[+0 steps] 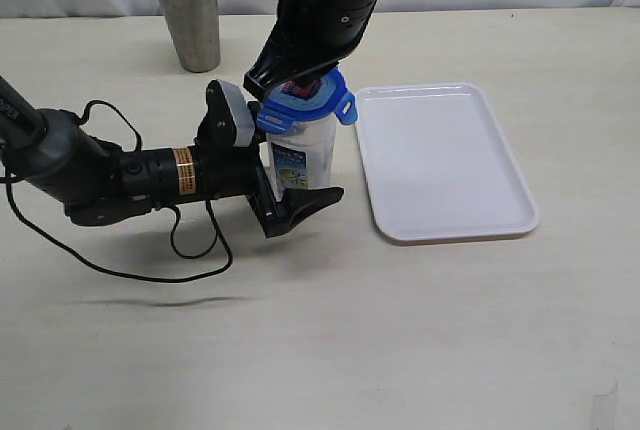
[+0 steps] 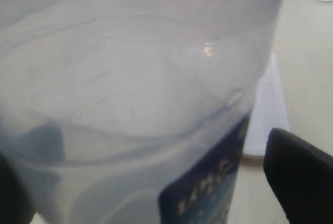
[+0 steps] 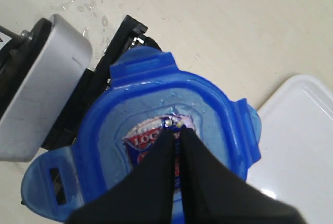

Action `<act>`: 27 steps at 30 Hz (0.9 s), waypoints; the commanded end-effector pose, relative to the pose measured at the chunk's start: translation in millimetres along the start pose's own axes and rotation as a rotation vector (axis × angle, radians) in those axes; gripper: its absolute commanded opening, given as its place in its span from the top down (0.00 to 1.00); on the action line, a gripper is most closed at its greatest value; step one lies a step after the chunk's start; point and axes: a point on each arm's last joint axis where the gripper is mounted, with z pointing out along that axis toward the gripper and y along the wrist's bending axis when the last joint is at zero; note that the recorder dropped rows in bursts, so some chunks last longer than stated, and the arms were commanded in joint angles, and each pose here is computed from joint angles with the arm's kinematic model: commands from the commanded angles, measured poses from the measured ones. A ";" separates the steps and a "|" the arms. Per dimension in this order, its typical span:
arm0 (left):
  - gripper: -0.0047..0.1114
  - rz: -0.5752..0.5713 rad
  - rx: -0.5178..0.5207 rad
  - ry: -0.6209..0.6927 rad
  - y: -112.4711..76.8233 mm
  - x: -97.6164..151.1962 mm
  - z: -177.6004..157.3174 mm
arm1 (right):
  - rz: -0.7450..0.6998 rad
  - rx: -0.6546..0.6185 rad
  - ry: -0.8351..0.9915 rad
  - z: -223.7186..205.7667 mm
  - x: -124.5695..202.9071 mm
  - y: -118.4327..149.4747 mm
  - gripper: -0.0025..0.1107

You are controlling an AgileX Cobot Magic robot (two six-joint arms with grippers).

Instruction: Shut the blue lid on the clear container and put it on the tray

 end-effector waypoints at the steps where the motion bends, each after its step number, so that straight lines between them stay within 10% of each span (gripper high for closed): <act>1: 0.05 0.015 -0.018 -0.035 2.2 -4.0 0.8 | 0.001 -0.025 0.068 11.8 5.9 2.1 0.94; 18: 0.09 0.001 -0.068 -0.033 6.8 -3.8 0.6 | 0.009 -0.042 0.065 11.7 5.5 4.5 0.94; 27: 0.75 -0.002 -0.079 0.042 7.7 3.1 0.5 | 0.009 -0.042 0.063 11.7 5.3 4.4 0.94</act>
